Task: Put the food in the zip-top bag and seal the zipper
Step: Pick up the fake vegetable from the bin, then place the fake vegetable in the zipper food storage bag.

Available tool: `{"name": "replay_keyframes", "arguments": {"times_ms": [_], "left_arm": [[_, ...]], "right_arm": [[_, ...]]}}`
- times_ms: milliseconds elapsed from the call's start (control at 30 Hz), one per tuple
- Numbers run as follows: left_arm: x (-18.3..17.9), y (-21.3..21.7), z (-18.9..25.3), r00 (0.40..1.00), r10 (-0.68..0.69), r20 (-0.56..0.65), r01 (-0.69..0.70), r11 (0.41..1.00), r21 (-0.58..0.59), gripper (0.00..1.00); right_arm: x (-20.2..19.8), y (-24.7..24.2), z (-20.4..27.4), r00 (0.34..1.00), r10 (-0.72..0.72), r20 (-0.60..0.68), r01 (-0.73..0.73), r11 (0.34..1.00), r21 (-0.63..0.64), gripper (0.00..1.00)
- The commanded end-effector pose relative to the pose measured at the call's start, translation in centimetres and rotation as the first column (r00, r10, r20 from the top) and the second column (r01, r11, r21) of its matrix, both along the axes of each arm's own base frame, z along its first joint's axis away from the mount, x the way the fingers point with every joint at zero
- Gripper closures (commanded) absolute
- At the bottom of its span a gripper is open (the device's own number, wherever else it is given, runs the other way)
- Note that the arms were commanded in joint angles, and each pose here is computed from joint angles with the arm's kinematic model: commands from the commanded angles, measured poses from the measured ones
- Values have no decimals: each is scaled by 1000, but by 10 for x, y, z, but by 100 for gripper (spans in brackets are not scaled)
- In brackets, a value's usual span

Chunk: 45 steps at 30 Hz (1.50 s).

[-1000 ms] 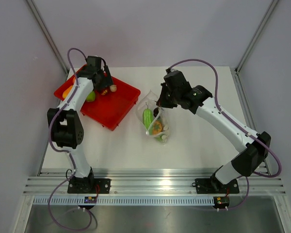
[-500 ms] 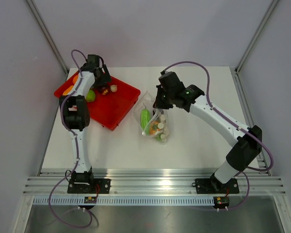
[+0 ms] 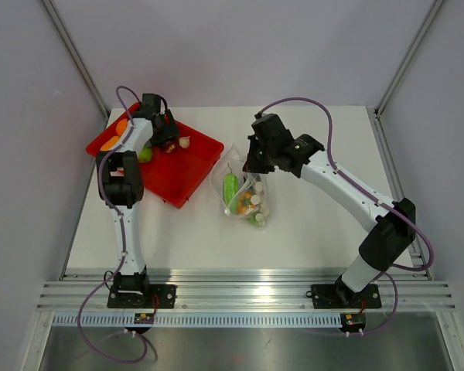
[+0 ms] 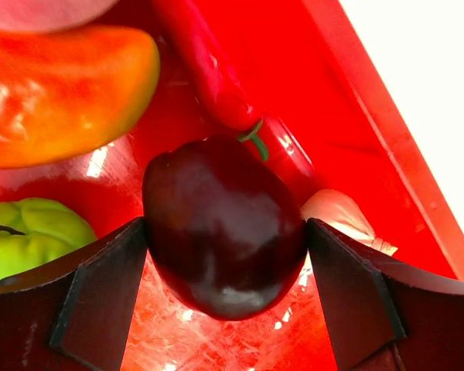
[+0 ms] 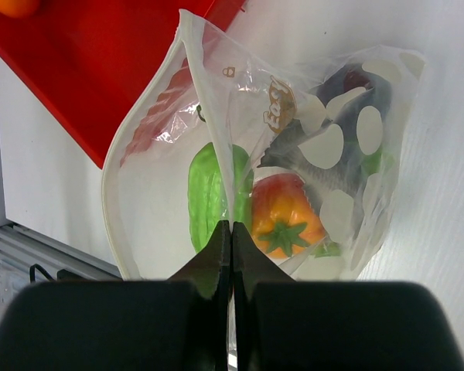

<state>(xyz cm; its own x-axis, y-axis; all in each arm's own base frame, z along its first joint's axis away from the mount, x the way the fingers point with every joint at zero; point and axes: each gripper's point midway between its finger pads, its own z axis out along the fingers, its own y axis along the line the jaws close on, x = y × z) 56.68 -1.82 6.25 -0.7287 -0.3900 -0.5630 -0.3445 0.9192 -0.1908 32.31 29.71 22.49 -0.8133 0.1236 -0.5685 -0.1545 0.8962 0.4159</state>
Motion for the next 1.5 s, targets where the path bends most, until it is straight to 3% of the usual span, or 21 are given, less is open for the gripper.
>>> {"name": "replay_keyframes", "arguments": {"times_ms": [0, 133, 267, 367, 633, 833, 933, 1133, 1400, 1467], "left_arm": [[-11, -2, 8, 1000, -1, -4, 1, 1000, -15, 15], [-14, -2, 10, 1000, -7, -6, 7, 1000, -13, 18], [-20, -2, 27, 1000, -11, 20, 12, 1000, -14, 47], [-27, -3, 62, 996, -14, 85, 15, 1000, -15, 55], [-83, -14, 165, 965, -62, 253, 64, 998, 0, 62], [-160, -77, 222, 908, -239, 344, 241, 970, 37, 63], [-198, -119, 238, 865, -337, 372, 361, 932, 4, 64], [-261, -200, 255, 763, -477, 436, 588, 792, -162, 63], [-280, -258, 246, 711, -531, 461, 688, 659, -304, 63], [-278, -265, 244, 711, -531, 461, 690, 654, -311, 64]], "right_arm": [[5, 10, 22, 998, 16, 56, -18, 999, 45, 100], [4, 9, 21, 999, 10, 53, -13, 999, 44, 100], [2, 8, 24, 998, 9, 55, -12, 998, 53, 100], [1, 5, 26, 998, 4, 58, -7, 999, 52, 100], [0, -1, 24, 998, -17, 66, 15, 999, 39, 100], [0, 1, 22, 998, -22, 58, 20, 999, 49, 100], [-1, 3, 25, 998, -21, 57, 18, 998, 67, 100], [-4, 6, 29, 999, -18, 49, 14, 996, 90, 100], [-14, 1, 46, 998, -22, 63, 13, 992, 126, 100], [-17, -2, 52, 997, -23, 73, 14, 991, 131, 100]]}}
